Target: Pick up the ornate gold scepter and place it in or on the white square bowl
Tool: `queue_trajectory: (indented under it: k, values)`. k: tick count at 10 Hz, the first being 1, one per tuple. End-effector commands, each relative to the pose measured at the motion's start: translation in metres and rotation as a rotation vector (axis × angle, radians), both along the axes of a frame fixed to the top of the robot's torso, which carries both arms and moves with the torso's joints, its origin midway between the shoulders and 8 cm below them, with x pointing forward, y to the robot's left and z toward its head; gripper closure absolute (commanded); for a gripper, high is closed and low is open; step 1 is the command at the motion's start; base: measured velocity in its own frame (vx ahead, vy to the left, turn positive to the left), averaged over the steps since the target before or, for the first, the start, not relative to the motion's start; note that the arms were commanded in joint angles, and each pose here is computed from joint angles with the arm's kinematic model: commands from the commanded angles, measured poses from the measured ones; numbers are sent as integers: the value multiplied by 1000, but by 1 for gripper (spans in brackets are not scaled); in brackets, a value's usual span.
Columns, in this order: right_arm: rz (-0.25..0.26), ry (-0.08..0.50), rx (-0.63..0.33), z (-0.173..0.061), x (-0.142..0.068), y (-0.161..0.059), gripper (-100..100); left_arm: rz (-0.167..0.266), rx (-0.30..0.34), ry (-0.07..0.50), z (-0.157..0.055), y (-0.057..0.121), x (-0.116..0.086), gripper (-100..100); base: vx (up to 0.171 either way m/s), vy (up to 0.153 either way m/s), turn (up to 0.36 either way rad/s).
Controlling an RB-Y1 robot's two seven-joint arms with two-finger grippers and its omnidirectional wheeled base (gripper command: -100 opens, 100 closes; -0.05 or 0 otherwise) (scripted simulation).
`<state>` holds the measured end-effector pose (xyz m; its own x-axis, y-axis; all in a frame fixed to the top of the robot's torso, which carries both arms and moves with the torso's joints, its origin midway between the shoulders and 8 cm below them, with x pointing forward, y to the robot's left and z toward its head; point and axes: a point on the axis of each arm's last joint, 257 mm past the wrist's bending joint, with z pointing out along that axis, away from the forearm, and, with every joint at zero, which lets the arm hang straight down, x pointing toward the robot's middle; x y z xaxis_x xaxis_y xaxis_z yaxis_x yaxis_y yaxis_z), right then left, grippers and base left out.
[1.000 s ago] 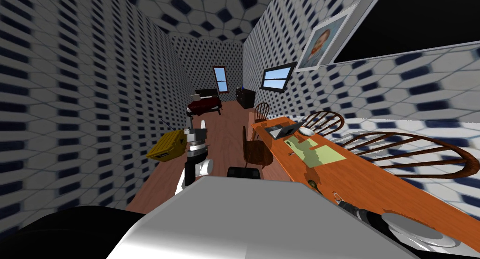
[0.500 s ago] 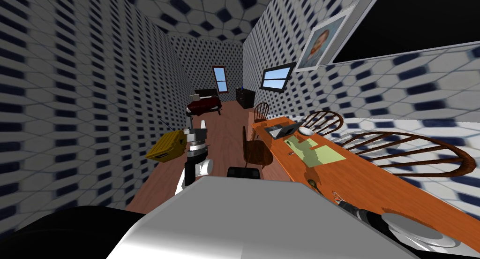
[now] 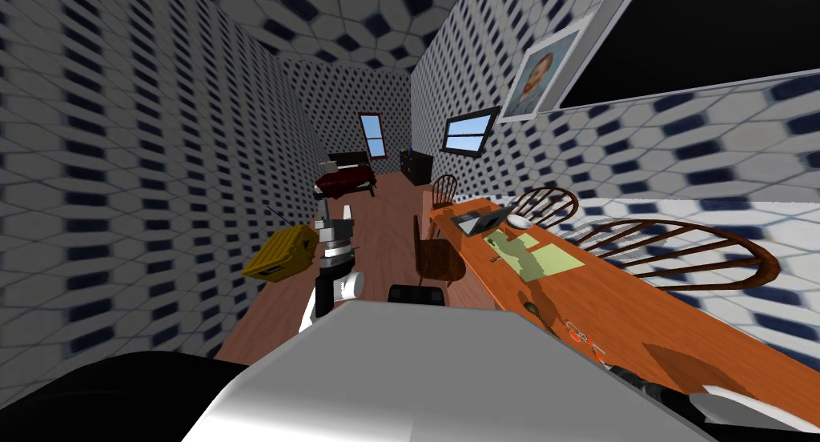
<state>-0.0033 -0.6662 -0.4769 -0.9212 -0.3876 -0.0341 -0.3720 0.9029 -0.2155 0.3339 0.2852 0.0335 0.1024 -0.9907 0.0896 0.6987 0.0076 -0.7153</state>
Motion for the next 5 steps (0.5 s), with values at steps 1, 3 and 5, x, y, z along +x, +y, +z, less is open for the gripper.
queue_trajectory:
  k: [1, 3, 5]
  values:
    - [-9, 8, -21, 3, -3, -4, -100, 0, 0, 0, 0, 0, 0, 0, 2, 18, -51]
    - [-33, 23, -61, 9, -20, -18, -100, 0, 0, 0, 0, 0, 0, 0, 1, 11, -30]
    - [-55, 39, -100, 15, -36, -31, -100, 0, 0, 0, 0, 0, 0, 0, 3, 32, -91]
